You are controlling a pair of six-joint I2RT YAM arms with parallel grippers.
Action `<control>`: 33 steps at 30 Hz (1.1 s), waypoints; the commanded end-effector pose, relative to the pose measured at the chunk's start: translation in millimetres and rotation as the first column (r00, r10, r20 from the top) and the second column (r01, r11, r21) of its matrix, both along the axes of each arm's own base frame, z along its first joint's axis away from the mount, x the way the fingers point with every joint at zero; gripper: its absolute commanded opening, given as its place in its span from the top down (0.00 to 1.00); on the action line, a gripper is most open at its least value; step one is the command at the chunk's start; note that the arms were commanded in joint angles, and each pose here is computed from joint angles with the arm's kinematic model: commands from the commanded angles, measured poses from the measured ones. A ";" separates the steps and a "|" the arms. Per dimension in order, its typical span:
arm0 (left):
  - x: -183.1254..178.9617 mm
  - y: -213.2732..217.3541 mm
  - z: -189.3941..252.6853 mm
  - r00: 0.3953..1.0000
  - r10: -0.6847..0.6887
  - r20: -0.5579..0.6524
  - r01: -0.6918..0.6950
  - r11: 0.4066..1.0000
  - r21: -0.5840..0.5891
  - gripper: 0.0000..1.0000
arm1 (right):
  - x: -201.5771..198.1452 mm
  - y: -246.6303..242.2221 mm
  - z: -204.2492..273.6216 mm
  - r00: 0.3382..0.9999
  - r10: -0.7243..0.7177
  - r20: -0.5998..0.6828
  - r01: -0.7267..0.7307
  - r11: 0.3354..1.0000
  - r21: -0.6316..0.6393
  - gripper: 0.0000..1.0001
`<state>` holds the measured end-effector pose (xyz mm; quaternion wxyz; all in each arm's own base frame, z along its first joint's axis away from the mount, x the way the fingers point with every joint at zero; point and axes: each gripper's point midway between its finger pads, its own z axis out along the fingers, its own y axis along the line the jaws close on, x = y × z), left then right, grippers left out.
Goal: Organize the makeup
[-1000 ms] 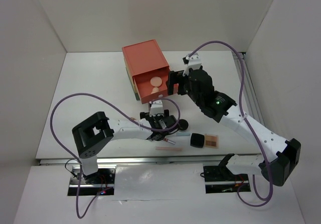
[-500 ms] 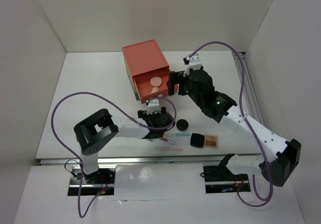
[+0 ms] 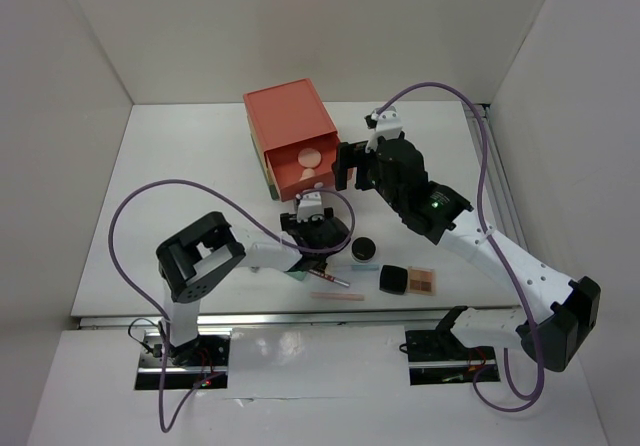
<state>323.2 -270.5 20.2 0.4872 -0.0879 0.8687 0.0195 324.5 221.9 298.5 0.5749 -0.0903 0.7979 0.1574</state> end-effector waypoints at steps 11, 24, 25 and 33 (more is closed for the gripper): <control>-13.5 -3.7 12.8 1.000 -0.023 0.022 0.023 0.999 -0.028 0.51 | -4.6 -11.9 17.5 0.998 -0.027 0.048 0.026 0.999 0.030 0.00; -79.0 -35.9 94.1 0.968 -0.241 0.076 0.247 0.966 -0.074 0.67 | -20.1 -22.3 25.6 0.997 -0.025 0.073 0.019 0.997 0.079 0.00; -79.0 -35.2 101.7 0.965 -0.248 0.087 0.255 0.964 -0.077 0.67 | -19.2 -24.2 25.8 0.996 -0.037 0.075 0.031 0.997 0.077 0.00; -116.3 -83.6 160.9 0.773 -0.632 0.056 0.634 0.765 -0.116 0.70 | -28.1 -49.6 43.4 0.986 -0.131 0.103 0.118 0.986 0.120 0.00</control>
